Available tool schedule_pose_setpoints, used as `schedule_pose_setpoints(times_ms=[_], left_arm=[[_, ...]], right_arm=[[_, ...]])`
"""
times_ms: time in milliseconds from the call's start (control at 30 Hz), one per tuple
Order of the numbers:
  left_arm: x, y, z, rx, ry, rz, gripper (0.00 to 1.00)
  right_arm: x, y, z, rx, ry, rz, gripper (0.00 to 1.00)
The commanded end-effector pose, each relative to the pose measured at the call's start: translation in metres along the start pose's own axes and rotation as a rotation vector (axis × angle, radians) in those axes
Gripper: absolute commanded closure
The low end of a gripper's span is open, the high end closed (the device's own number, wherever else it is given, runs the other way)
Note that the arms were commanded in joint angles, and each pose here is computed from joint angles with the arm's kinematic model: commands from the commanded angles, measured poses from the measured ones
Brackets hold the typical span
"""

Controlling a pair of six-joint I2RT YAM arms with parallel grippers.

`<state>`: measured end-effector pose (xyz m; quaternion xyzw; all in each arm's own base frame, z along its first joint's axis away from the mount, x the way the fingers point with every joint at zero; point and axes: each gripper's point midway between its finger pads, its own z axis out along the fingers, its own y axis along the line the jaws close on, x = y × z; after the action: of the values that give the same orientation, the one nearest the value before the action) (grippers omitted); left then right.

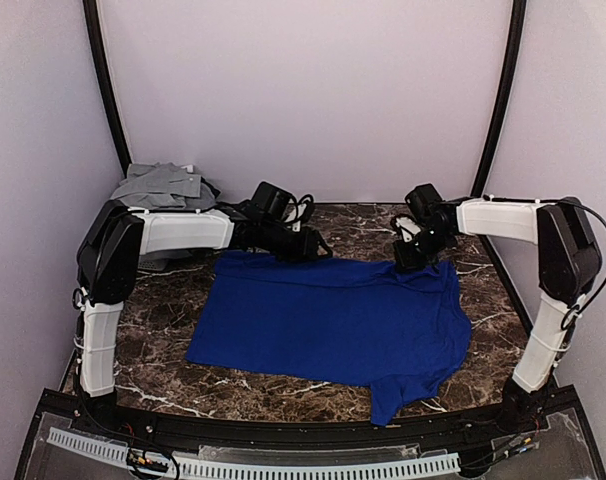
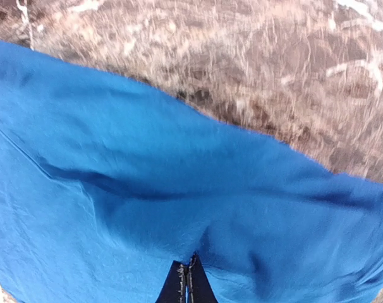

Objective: Fold and stack the mixed laundry pile
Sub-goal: Adjust the 1/3-folded T-shirt at the center of the board.

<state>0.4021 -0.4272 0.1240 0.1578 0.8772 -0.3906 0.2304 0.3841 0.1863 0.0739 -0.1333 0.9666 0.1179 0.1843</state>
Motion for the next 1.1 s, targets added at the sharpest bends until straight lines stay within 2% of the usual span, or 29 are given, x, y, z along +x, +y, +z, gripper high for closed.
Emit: schedule_pose_setpoints(times_ms=[0, 233, 367, 533, 633, 767, 900, 1000, 1067], left_arm=[[-0.01, -0.011, -0.015, 0.031, -0.027, 0.008, 0.53], [-0.01, -0.01, -0.015, 0.038, -0.029, 0.003, 0.53], [-0.009, -0.01, -0.013, 0.044, -0.03, 0.008, 0.52], [-0.009, -0.01, -0.012, 0.048, -0.029, 0.007, 0.53], [-0.007, -0.026, -0.011, 0.082, -0.023, 0.051, 0.52], [-0.005, -0.052, -0.004, 0.103, -0.032, 0.148, 0.53], [-0.007, -0.053, 0.0, 0.107, -0.038, 0.13, 0.54], [-0.005, -0.051, 0.0, 0.1, -0.033, 0.124, 0.54], [-0.004, -0.05, 0.0, 0.095, -0.029, 0.125, 0.54]], right_arm=[[-0.013, -0.013, 0.0, -0.01, 0.005, 0.012, 0.97], [-0.029, -0.041, 0.017, 0.028, 0.007, 0.052, 0.93], [-0.037, -0.043, 0.008, 0.039, -0.019, 0.065, 0.76], [-0.043, -0.037, -0.022, 0.028, -0.074, 0.061, 0.6], [-0.039, -0.028, -0.037, -0.012, -0.095, 0.056, 0.6], [-0.03, -0.015, -0.044, -0.086, -0.11, 0.048, 0.66], [-0.022, 0.012, -0.049, -0.152, -0.113, -0.005, 0.76], [-0.015, 0.034, -0.044, -0.198, -0.094, -0.047, 0.8], [-0.011, 0.031, -0.031, -0.191, -0.062, -0.046, 0.82]])
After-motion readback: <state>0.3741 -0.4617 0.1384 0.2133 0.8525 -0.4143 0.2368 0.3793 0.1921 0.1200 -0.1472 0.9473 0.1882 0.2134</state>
